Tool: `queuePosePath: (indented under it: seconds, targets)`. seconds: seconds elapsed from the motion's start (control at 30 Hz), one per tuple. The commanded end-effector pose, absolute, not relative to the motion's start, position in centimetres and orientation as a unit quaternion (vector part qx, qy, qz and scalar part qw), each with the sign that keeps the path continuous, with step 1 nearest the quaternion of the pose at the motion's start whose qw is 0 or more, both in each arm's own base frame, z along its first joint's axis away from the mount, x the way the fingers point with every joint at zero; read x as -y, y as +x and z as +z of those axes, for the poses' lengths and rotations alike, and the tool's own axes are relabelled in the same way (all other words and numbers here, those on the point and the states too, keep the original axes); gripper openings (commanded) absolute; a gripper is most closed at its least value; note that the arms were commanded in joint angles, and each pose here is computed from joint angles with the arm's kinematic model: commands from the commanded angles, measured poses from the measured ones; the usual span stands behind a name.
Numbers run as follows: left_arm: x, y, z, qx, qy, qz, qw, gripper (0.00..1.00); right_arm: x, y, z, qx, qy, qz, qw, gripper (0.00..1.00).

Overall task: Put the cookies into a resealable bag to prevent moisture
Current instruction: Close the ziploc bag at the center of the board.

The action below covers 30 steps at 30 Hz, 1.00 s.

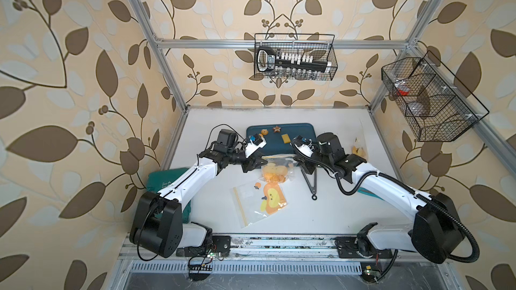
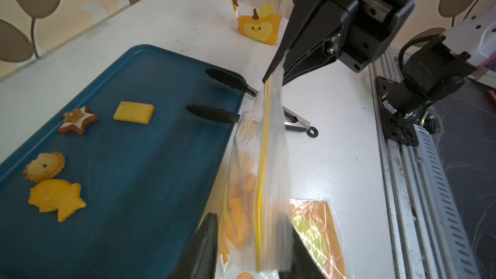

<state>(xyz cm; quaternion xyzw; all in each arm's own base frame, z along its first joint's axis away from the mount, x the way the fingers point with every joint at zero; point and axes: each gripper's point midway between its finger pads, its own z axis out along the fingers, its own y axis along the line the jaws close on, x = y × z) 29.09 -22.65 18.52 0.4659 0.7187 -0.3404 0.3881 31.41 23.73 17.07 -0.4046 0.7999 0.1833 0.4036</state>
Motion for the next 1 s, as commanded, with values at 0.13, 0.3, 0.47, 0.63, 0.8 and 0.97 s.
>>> queuePosePath:
  seconds: [0.13, 0.3, 0.47, 0.63, 0.8, 0.97]
  targets:
    - [24.4, 30.5, 20.3, -0.705, 0.481, -0.317, 0.414, 0.10, -23.8, 31.3, 16.8, -0.797, -0.407, 0.189, 0.404, 0.00]
    - [24.4, 29.5, 20.5, -0.687, 0.494, -0.324, 0.423, 0.00, -23.6, 31.5, 16.8, -0.800, -0.404, 0.181, 0.405, 0.00]
    - [23.5, 30.1, 20.3, -0.700, 0.475, -0.306, 0.437, 0.00, -23.2, 31.6, 16.6, -0.806, -0.398, 0.171, 0.404, 0.00]
    - [23.5, 29.6, 20.5, -0.692, 0.478, -0.327, 0.431, 0.00, -23.5, 31.4, 17.0, -0.799, -0.406, 0.177, 0.406, 0.00]
    - [23.8, 29.2, 20.5, -0.685, 0.487, -0.340, 0.420, 0.00, -26.4, 30.2, 17.7, -0.765, -0.477, 0.161, 0.401, 0.81]
    - [23.9, 29.1, 20.3, -0.684, 0.491, -0.345, 0.414, 0.00, -28.9, 30.8, 18.0, -0.746, -0.510, 0.175, 0.390, 0.80]
